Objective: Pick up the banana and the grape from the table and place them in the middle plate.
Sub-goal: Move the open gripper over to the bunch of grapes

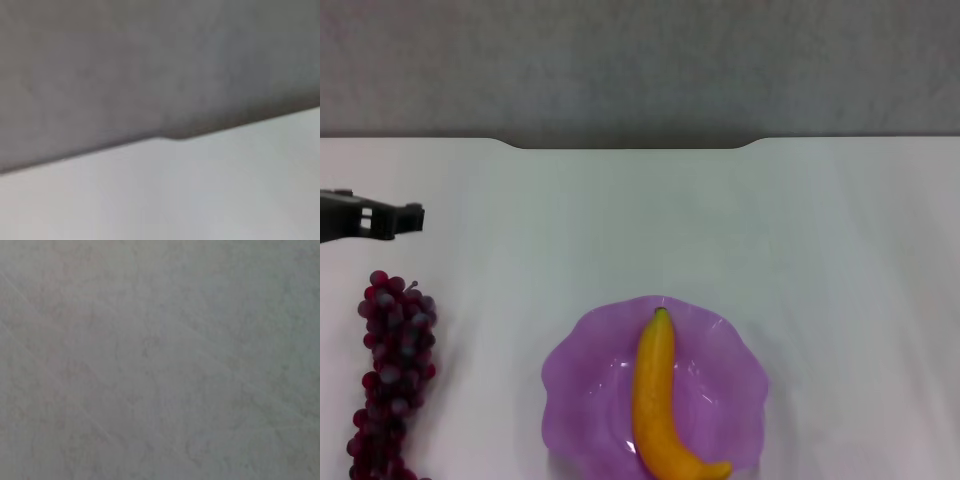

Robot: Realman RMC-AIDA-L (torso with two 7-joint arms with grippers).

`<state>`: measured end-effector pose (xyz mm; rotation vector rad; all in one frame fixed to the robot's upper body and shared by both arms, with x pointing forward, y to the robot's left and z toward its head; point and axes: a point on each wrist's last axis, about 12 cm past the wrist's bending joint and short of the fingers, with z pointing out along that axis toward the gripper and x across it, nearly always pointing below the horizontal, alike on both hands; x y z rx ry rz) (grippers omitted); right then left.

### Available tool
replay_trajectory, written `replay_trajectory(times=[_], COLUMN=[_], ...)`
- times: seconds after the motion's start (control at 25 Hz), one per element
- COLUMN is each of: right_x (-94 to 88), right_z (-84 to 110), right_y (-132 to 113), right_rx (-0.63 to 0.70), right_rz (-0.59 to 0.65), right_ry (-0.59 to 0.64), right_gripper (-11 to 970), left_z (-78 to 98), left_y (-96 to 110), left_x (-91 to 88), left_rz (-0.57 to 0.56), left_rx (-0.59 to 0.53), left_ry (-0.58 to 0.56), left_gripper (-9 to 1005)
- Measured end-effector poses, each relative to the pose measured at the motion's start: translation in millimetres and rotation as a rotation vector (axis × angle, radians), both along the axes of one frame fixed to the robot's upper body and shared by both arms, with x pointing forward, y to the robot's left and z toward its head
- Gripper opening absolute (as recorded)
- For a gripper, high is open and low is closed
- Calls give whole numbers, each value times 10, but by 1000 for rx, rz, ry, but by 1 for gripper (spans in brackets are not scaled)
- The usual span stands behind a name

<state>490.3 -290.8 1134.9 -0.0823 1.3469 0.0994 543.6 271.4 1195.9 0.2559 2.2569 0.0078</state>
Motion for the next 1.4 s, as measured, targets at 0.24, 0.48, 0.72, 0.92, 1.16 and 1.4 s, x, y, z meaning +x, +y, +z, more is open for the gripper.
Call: replay_trajectory(times=[0.24, 0.48, 0.72, 0.92, 1.16, 1.4], right_x=[5, 22, 36, 37, 46, 75], right_z=[5, 4, -3, 0, 8, -7], right_y=[16, 37, 56, 62, 73, 102], right_rx=[0, 3, 1, -5, -11, -14], right_rz=[6, 14, 19, 22, 26, 35], right_ry=[-2, 0, 14, 15, 12, 32], right_gripper=[770, 770, 770, 770, 770, 770], left_z=[-214, -385, -519, -595, -631, -734], left_y=[12, 43, 182, 269, 283, 267], left_x=[170, 318, 403, 427, 436, 468], left_rz=[19, 44, 109, 142, 149, 148], left_rx=[-3, -9, -28, -31, -12, -6], left_ry=[117, 193, 247, 281, 308, 353], left_gripper=[793, 793, 793, 792, 792, 792])
